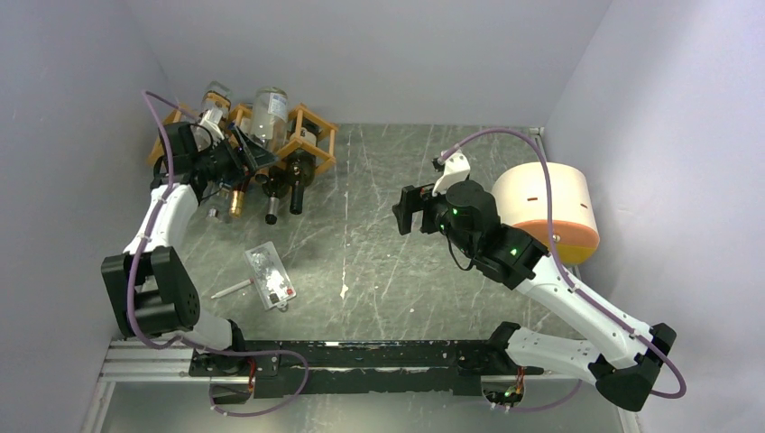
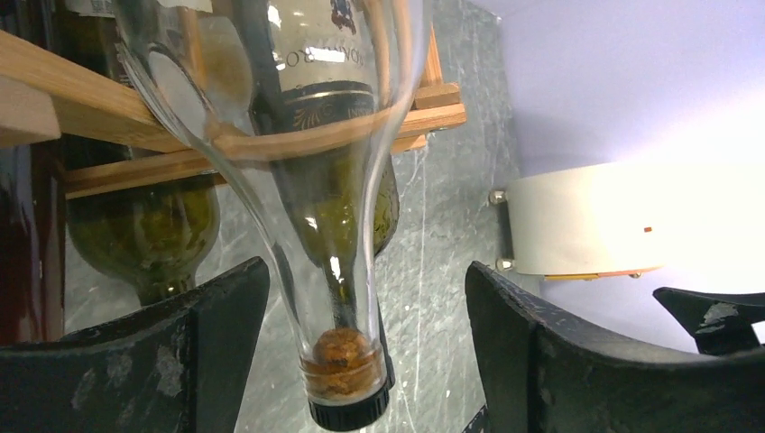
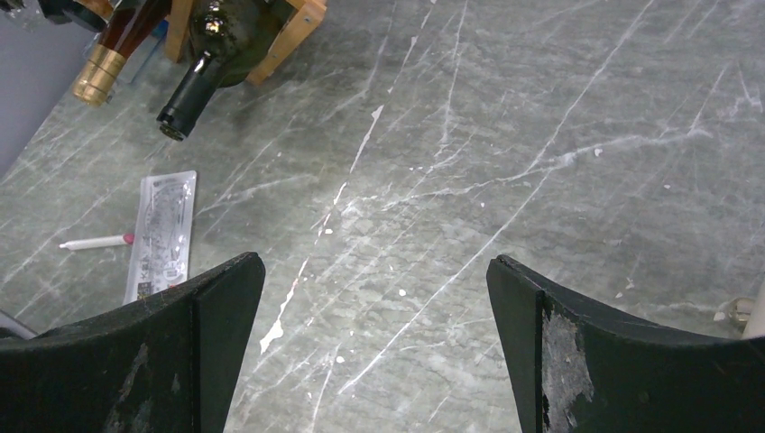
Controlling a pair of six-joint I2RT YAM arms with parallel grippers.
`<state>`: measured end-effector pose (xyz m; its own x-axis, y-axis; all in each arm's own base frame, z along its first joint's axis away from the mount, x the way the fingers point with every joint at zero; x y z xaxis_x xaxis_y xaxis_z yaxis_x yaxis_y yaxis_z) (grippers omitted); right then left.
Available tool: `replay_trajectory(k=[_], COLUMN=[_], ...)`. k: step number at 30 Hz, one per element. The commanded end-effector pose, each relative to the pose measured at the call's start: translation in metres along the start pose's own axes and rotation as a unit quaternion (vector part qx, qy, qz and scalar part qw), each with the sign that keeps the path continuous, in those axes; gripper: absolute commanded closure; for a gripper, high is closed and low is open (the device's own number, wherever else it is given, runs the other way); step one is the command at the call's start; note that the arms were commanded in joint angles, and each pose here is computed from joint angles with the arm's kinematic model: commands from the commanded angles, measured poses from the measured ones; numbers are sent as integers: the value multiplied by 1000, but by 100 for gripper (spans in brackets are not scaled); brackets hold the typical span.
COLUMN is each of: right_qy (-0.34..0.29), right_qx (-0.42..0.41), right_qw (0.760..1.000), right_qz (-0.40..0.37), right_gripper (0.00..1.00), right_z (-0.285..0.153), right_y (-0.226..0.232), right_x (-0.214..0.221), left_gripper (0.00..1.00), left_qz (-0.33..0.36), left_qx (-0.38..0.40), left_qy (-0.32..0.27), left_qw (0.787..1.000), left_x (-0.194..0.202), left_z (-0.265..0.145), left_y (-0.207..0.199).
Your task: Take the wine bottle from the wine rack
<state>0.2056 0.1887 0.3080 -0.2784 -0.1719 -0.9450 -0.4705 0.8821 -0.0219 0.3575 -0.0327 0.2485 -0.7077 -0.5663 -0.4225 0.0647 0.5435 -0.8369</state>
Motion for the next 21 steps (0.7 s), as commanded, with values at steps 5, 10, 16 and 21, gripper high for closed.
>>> replay_trajectory(k=[5, 10, 16, 21], right_qy=[5, 12, 18, 23], right_qx=[8, 14, 15, 16], right_qw=[1000, 1000, 1000, 1000], right_qz=[3, 3, 4, 2], right_gripper=[0, 0, 0, 0], right_z=[1, 4, 7, 9], right_y=[-2, -3, -2, -1], right_x=[3, 5, 9, 9], left_gripper=[22, 28, 32, 33], left_qz=[-13, -24, -35, -44], left_qx=[56, 55, 58, 69], left_qy=[11, 14, 18, 17], left_qw=[998, 998, 998, 997], left_x=[1, 2, 3, 2], left_z=[10, 16, 20, 21], left_y=[4, 11, 16, 16])
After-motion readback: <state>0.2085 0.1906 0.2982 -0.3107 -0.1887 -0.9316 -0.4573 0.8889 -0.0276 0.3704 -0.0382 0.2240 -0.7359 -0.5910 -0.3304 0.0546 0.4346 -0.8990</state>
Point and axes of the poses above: each gripper's point midway between its finger pads, its own z axis out along the fingers, its own y axis along the line the jaws close on, x = y × z, the point moved 6 cm from there along -z, back along the fingers, and after that the axes turned 11 degrees about -z, right-handed, at the moved point
